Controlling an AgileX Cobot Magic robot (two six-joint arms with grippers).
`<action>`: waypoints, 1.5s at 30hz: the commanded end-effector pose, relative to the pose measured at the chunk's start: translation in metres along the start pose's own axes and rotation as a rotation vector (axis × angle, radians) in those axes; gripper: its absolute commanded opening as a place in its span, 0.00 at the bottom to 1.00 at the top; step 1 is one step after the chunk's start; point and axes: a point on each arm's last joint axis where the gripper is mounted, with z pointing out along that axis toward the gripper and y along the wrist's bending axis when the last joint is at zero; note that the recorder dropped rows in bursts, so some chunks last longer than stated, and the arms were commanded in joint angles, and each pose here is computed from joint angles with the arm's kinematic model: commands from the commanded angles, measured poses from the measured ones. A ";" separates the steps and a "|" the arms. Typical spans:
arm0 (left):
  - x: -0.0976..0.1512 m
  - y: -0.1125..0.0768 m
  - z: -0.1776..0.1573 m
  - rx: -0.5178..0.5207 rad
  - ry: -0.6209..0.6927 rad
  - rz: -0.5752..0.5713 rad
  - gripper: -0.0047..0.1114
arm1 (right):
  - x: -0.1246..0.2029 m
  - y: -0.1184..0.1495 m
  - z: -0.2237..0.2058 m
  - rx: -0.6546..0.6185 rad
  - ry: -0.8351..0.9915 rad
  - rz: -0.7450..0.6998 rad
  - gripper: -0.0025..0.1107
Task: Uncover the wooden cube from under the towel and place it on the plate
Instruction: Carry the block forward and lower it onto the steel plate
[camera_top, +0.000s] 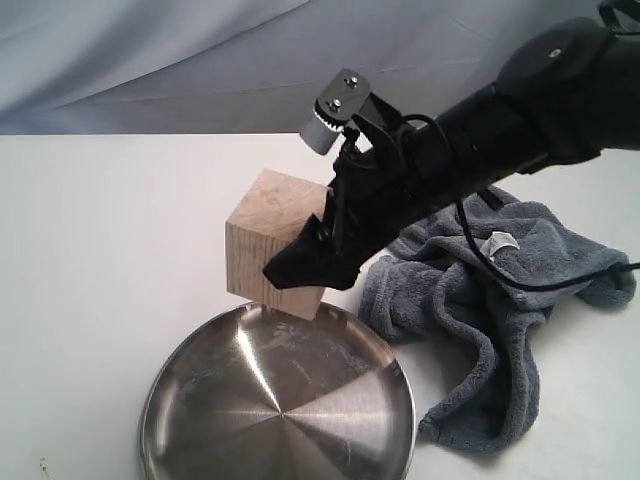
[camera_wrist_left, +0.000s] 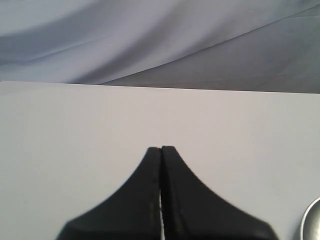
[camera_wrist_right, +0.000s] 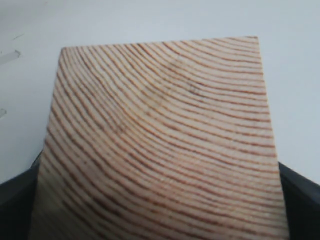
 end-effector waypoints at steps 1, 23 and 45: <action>0.001 0.000 0.000 0.001 -0.001 -0.010 0.04 | 0.009 0.016 -0.007 -0.002 -0.015 -0.013 0.04; 0.001 0.000 0.000 0.001 -0.001 -0.010 0.04 | 0.066 0.059 0.038 0.136 0.148 -0.108 0.04; 0.001 0.000 0.000 0.001 -0.001 -0.010 0.04 | 0.087 0.050 0.077 0.082 0.113 -0.040 0.04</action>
